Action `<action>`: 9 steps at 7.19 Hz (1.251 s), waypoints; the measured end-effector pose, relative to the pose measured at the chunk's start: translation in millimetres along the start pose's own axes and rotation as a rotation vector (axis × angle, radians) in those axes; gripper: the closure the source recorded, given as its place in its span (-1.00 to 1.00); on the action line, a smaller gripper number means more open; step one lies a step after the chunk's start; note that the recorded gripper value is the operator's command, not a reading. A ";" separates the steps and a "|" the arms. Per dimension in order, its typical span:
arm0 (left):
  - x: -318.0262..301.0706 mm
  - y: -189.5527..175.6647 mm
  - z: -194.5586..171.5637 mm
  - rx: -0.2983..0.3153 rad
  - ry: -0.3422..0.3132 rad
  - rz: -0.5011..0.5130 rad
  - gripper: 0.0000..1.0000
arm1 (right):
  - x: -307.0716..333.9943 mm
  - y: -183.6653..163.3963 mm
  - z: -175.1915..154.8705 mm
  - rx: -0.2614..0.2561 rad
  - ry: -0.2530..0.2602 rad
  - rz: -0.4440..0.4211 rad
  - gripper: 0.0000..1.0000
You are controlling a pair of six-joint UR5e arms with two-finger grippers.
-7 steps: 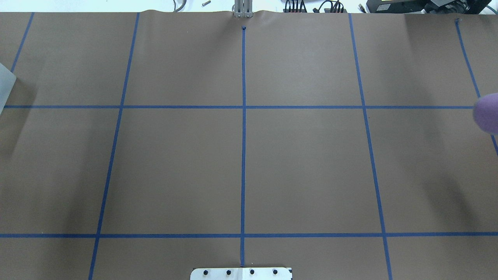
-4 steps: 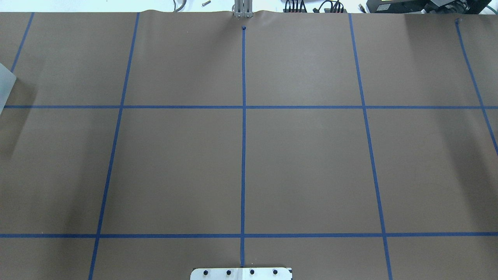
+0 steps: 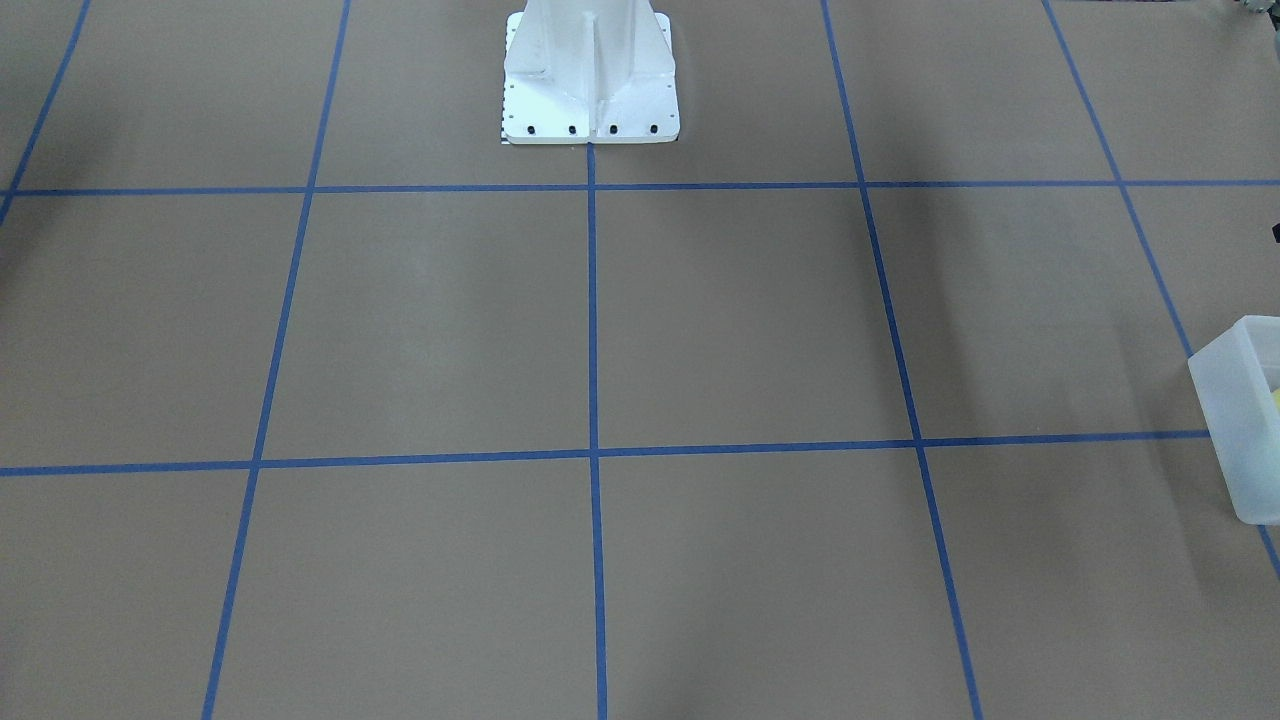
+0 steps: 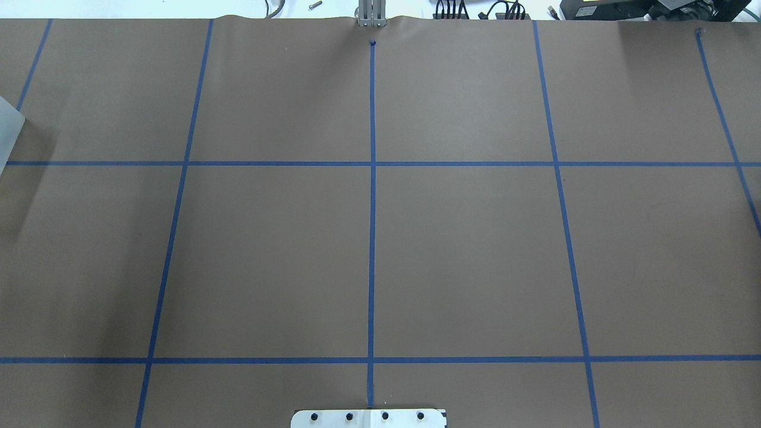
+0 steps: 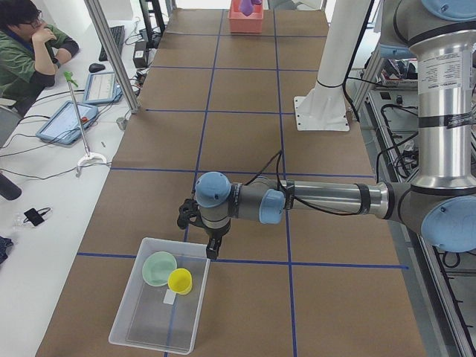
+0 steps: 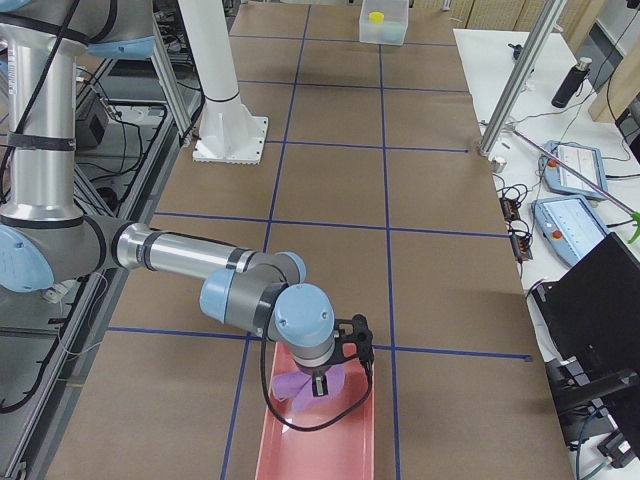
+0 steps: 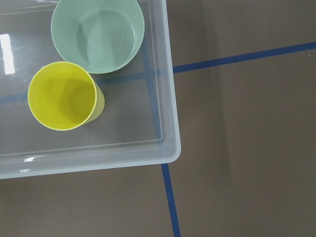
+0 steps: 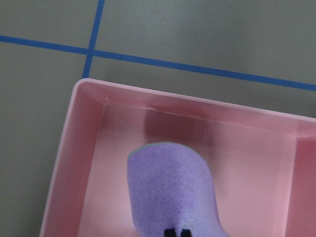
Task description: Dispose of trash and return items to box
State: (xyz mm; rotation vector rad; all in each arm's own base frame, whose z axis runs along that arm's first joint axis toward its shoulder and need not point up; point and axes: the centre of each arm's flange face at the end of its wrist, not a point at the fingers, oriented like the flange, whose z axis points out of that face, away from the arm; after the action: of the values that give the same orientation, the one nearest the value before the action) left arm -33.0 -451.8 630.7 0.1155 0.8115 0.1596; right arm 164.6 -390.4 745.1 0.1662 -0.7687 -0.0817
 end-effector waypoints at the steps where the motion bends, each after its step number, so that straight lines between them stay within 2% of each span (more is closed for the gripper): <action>1: 1.2 -1.0 -1.2 0.003 0.000 0.003 -0.97 | 7.3 3.3 18.9 0.011 0.003 0.035 1.00; 2: 1.5 -1.7 -1.6 0.004 0.000 0.004 -0.97 | 10.5 6.4 30.8 0.007 0.001 0.052 0.67; 3: 1.7 -2.0 -1.8 0.004 -0.001 0.004 -0.97 | 9.1 6.3 39.9 -0.005 -0.002 0.051 0.18; 4: 1.9 -2.4 -2.0 0.005 -0.001 0.005 -0.97 | 4.1 2.7 46.6 -0.017 -0.009 0.039 -0.52; 5: 2.2 -2.8 -2.2 0.005 -0.001 0.005 -0.98 | -3.6 -4.5 47.6 -0.014 -0.025 0.020 -1.00; 6: 2.4 -3.3 -2.5 0.006 0.000 0.005 -0.97 | -15.9 -15.6 39.3 0.010 -0.047 0.003 -1.00; 8: 2.7 -3.7 -2.6 0.006 0.001 0.006 -0.97 | -60.9 -46.2 7.4 0.070 -0.079 0.025 -1.00; 9: 2.3 -3.3 -2.2 0.005 0.001 0.004 -0.97 | -88.7 -59.7 1.7 0.060 -0.086 0.027 -1.00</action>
State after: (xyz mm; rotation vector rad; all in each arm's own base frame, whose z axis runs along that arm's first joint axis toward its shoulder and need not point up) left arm -32.7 -454.6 627.0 0.1218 0.8129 0.1617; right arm 99.1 -437.5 674.9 0.2101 -0.8596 -0.0405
